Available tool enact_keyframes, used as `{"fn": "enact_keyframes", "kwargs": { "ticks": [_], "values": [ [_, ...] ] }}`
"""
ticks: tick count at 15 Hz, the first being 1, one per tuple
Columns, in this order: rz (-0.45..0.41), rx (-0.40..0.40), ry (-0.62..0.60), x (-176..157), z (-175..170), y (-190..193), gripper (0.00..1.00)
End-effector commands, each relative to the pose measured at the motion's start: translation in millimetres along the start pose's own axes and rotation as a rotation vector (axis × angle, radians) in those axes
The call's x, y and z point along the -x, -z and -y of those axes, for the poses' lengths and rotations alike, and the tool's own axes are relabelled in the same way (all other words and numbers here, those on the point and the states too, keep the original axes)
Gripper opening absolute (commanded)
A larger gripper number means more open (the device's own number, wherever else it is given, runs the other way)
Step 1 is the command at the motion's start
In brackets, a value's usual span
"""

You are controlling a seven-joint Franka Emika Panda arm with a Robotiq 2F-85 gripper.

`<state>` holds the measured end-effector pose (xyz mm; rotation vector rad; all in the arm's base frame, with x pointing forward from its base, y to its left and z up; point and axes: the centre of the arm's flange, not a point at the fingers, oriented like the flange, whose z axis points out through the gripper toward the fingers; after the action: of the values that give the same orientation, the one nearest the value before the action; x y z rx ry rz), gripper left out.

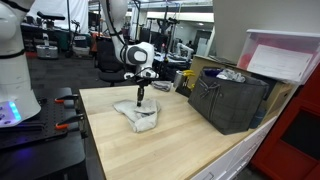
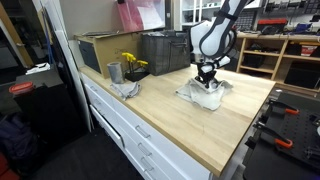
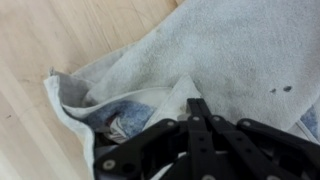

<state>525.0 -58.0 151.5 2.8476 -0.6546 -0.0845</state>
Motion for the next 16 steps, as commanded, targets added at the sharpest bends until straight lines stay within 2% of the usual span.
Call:
{"fn": "enact_keyframes", "kwargs": {
  "ticks": [1, 5, 7, 15, 16],
  "values": [
    [-0.052, 0.024, 0.023, 5, -3, 5, 0.0],
    [-0.165, 0.094, 0.005, -3, -7, 17, 0.0],
    [-0.249, 0.153, -0.011, -12, -10, 25, 0.0],
    [-0.561, 0.474, 0.019, -53, -32, 28, 0.0],
    [-0.6, 0.515, 0.022, -55, -33, 26, 0.26]
  ]
}}
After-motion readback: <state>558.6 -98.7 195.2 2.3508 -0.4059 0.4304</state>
